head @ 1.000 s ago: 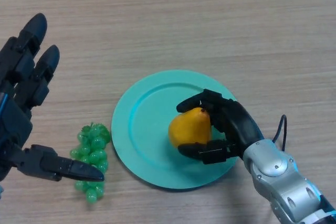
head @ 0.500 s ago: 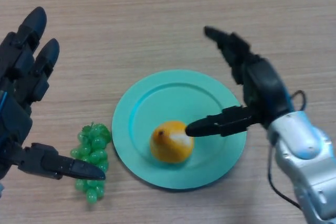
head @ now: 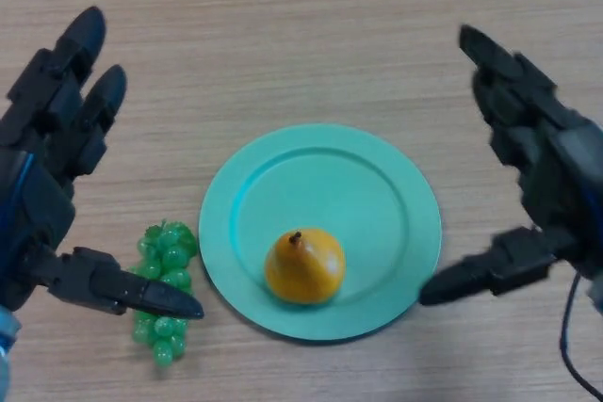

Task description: Pick up the yellow pear and place it on the plate

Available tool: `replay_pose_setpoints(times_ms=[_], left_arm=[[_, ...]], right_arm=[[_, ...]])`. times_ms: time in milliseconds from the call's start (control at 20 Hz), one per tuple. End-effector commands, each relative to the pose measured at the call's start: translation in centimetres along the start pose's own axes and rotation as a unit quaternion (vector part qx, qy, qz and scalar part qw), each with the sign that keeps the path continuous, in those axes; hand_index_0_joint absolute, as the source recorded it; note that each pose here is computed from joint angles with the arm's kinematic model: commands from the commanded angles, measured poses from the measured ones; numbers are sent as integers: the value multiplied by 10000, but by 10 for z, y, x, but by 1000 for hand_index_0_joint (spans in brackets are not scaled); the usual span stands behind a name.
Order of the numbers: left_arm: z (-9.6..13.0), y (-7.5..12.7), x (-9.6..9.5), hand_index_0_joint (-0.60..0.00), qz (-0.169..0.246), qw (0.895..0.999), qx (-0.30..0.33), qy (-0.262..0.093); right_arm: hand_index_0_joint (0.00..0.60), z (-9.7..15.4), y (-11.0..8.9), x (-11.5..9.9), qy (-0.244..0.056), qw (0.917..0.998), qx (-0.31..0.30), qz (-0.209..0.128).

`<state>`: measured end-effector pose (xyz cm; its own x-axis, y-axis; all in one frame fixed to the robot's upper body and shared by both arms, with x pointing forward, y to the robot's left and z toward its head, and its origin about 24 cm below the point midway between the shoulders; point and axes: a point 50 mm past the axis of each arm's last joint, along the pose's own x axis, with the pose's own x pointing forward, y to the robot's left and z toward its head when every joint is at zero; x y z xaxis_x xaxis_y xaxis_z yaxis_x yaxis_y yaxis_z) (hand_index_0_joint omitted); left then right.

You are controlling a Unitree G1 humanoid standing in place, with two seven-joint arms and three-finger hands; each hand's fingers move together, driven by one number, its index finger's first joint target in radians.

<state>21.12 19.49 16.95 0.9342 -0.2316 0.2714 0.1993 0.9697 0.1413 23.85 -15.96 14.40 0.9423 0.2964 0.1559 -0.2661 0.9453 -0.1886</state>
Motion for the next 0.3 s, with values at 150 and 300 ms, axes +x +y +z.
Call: replay_pose_setpoints(times_ms=[150,300], left_arm=[[23,15,2,0,310,9958,610,-613],[26,18,4,0,536,9936,554,-828]], right_arm=[[0,42,-5,-24,-1241,9904,-564,-209],[0,41,-2,-29,-1220,9910,-533,-144]])
